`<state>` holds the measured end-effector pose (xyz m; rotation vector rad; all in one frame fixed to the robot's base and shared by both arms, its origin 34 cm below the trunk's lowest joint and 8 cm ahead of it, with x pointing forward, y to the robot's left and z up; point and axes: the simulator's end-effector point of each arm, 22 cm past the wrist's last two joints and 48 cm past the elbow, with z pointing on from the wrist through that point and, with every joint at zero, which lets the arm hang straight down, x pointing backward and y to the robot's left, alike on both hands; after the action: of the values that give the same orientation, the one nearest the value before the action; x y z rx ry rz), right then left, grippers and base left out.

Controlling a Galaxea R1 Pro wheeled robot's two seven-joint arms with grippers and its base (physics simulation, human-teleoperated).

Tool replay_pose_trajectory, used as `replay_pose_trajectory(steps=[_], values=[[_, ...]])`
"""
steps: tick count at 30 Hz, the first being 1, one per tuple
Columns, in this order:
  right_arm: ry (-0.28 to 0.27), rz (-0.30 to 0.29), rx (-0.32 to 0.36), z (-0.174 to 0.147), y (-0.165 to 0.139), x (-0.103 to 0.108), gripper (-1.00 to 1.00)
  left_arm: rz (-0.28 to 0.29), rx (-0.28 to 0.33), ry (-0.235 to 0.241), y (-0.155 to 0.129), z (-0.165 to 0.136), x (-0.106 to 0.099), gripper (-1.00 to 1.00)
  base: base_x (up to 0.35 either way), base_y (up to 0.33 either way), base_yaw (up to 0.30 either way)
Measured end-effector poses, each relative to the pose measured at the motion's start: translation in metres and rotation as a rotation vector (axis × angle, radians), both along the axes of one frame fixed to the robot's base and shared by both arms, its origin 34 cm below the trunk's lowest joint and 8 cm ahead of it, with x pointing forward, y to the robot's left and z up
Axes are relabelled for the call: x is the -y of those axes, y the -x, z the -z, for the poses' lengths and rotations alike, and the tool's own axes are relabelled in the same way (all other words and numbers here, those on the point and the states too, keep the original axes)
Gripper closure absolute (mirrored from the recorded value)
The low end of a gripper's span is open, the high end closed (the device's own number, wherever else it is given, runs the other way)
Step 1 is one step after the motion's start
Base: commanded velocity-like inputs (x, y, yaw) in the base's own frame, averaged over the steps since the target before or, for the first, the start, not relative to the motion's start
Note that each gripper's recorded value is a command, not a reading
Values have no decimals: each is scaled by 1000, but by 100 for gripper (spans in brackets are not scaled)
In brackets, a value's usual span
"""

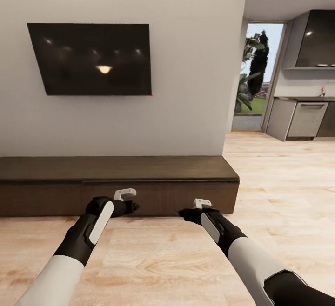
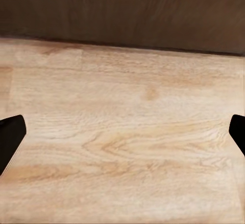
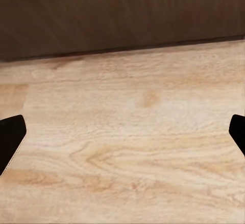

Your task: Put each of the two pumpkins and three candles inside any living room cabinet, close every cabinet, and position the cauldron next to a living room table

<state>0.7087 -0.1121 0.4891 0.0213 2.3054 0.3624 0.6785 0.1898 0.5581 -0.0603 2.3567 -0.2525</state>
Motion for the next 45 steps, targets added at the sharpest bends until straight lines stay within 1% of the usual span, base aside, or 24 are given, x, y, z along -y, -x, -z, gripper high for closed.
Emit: replay_pose_trajectory(steps=[6, 10, 14, 19, 22, 33, 39, 45], values=[[0, 1, 3, -3, -1, 0, -100, -1, 3, 2, -1, -4, -1, -100, 0, 0, 278], [-1, 1, 9, -4, -2, 0, -100, 0, 33, 5, -5, -16, -1, -100, -37, 92, 248], [-2, 3, 13, -4, -3, 1, -100, 2, 49, 6, -6, -22, -1, -100, -112, 236, 56], [-2, 3, 12, -4, -3, 2, -100, 2, 53, 8, -6, -24, 0, -100, -90, 221, 18], [1, 2, 12, -4, -3, 1, -100, 2, 53, 7, -6, -24, -1, -100, -18, 63, 174], [4, 1, 15, -4, -3, 1, -100, 2, 54, 8, -6, -24, -1, -100, -2, 7, 276], [5, -9, 17, -5, -2, -4, -100, 1, 54, 7, -6, -24, -1, -100, 0, 0, 288], [4, -12, 19, -5, -2, -5, -100, 0, 54, 5, -7, -24, -1, -100, 0, 0, 288]])
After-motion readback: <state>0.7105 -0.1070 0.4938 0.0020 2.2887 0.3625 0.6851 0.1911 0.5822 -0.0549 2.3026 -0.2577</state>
